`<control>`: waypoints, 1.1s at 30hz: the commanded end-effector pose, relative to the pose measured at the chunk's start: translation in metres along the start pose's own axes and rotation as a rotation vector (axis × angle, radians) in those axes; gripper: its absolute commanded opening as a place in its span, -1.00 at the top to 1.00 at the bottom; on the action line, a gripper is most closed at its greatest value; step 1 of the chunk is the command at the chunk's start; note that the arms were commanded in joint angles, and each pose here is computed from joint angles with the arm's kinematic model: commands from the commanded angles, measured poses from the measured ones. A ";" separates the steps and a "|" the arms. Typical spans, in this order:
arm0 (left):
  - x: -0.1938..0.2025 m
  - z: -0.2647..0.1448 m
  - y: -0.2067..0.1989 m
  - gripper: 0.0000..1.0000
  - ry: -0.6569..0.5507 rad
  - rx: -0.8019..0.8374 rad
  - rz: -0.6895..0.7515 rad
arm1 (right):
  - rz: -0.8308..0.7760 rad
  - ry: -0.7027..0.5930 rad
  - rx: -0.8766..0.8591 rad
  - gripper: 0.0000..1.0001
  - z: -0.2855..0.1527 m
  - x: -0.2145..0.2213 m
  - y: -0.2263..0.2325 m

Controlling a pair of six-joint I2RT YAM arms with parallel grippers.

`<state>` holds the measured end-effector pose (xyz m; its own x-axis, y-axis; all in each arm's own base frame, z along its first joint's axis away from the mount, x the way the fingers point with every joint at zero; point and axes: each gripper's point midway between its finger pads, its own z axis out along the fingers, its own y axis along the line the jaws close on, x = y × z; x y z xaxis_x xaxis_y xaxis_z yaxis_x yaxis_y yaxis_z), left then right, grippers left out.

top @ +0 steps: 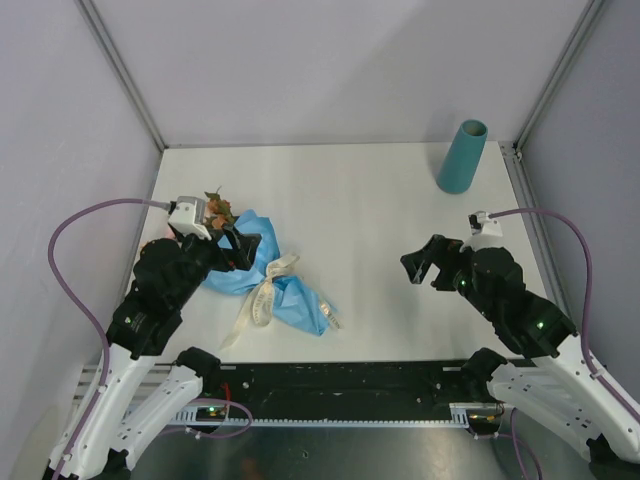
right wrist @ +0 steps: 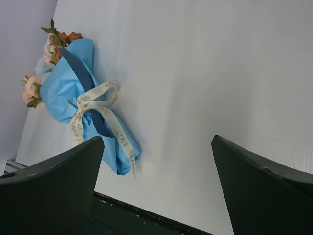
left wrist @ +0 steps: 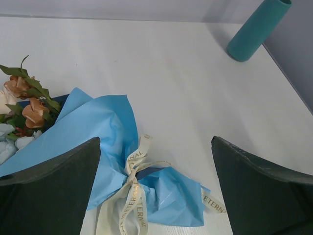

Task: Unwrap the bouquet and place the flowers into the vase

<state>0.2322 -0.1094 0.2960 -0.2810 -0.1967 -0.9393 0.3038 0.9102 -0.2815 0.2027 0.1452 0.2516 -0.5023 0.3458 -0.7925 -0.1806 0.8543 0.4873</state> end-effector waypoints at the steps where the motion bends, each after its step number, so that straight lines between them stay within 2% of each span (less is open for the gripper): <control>1: -0.019 -0.003 -0.004 -0.99 -0.064 0.006 -0.011 | 0.024 -0.039 -0.030 -0.99 -0.004 -0.016 0.011; 9: -0.016 0.001 0.008 -0.99 -0.064 -0.057 -0.007 | 0.047 -0.054 0.016 -0.99 -0.002 -0.018 0.003; 14: -0.007 0.006 0.028 -0.99 -0.053 -0.169 -0.033 | 0.071 -0.075 -0.054 -0.99 0.000 -0.025 0.018; 18: 0.010 0.010 0.036 -0.99 -0.001 -0.217 -0.098 | 0.082 -0.063 -0.183 -0.85 0.015 -0.017 0.044; 21: 0.031 0.015 0.038 -0.99 0.081 -0.236 -0.162 | 0.074 -0.044 -0.273 -0.71 0.034 -0.005 0.067; 25: 0.063 0.022 0.047 -0.99 0.187 -0.260 -0.317 | 0.082 0.005 -0.336 -0.42 0.063 0.015 0.098; 28: 0.093 0.026 0.060 -0.98 0.263 -0.301 -0.442 | 0.088 0.064 -0.377 -0.29 0.085 0.043 0.124; 33: 0.126 0.022 0.088 -0.92 0.297 -0.412 -0.571 | 0.000 0.112 -0.414 -0.22 0.108 0.087 0.155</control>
<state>0.2505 -0.0633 0.1626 -0.5481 -0.5098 -0.6631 -0.2209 0.8529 -0.4731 0.2210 0.3115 0.1958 -0.6493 0.2439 -0.7203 -0.4026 0.6933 0.5977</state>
